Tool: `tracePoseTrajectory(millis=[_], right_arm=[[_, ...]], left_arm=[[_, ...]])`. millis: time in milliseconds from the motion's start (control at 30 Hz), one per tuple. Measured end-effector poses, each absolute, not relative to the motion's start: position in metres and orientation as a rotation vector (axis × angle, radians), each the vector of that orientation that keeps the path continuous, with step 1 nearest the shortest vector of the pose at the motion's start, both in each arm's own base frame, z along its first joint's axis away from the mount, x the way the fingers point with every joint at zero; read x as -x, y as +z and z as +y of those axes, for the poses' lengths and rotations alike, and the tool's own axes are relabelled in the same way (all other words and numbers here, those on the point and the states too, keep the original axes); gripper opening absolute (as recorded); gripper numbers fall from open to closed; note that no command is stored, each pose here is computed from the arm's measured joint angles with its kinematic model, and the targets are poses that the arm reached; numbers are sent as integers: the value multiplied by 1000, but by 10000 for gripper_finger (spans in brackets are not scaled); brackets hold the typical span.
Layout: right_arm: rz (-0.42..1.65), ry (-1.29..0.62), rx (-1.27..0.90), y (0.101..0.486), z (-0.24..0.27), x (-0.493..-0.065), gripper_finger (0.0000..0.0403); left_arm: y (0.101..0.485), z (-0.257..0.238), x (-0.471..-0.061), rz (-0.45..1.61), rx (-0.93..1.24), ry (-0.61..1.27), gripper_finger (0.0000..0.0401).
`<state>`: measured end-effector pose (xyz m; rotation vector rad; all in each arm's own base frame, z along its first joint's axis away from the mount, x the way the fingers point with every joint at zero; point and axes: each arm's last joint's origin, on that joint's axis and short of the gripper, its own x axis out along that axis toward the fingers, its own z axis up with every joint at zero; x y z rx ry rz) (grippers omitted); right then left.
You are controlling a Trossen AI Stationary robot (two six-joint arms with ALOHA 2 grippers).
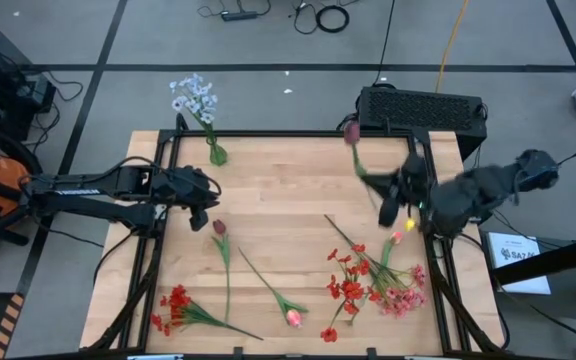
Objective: Sort flowers into vase by color
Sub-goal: Put the top red tulip into the transparent vase
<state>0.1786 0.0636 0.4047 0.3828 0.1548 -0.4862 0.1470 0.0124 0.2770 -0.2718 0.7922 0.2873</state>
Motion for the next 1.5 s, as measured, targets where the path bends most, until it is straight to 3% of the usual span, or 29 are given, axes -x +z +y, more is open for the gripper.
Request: tracePoseTrajectory(millis=[200,667,1000,1300,1500], right_arm=[[13,-428,-407,379,107,-175,0],[-83,-429,-434,351,180,-133,0],[-110,-442,-481,312,225,-141,0],[-96,-430,-435,321,236,-146,0],[-66,-311,-364,331,238,-151,0]], left_arm=[[280,13,-150,753,275,282,79],[280,7,-150,756,324,247,79],[280,5,-150,757,318,232,79],[280,5,-150,756,318,233,79],[280,5,-150,756,318,233,79]])
